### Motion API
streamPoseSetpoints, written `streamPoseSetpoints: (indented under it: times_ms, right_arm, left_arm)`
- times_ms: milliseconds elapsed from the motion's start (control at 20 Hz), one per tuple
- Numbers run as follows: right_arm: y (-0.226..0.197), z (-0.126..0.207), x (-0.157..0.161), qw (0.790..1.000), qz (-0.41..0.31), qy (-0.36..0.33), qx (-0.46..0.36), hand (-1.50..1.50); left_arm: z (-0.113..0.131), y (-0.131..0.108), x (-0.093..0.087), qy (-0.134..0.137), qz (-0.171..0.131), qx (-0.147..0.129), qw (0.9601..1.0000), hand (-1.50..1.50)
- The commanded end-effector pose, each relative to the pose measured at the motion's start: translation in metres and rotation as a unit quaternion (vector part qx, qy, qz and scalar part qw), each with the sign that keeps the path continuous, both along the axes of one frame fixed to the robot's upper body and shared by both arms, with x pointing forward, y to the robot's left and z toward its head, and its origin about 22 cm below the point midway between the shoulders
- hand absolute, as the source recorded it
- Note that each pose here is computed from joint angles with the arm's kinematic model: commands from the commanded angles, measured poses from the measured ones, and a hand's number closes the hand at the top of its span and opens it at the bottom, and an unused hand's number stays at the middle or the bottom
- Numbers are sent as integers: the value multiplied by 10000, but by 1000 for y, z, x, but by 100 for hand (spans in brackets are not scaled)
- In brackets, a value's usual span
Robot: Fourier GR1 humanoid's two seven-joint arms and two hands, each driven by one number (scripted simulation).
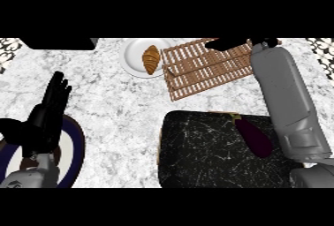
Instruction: Pick the squash from the tray and place it in the tiered shelf
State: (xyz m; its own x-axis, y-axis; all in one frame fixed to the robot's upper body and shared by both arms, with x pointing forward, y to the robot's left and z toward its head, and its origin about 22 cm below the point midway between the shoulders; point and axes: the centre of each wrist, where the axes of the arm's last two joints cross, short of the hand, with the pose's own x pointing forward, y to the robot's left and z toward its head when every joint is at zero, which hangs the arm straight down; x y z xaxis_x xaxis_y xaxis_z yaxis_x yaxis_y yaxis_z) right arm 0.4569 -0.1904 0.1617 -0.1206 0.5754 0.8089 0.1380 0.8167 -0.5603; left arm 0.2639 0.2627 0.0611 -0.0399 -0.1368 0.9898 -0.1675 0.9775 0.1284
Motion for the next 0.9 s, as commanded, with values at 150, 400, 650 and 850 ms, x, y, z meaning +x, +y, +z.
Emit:
streamPoseSetpoints:
  times_ms: [150,400,650,850]
  right_arm:
    - [-20,13,-6,9952,210,-439,853,-150]
    - [-59,41,-12,9903,-527,-615,1127,-150]
    - [-137,71,-27,9836,-1184,-355,1316,-150]
    - [-194,58,-56,9791,-1410,-341,1424,-150]
  left_arm:
    - [-5,-2,1,4,131,-31,9999,0]
    - [7,7,-1,60,43,3,10000,0]
    - [0,12,-11,68,80,-69,9999,0]
    - [0,1,-25,71,112,-43,9999,0]
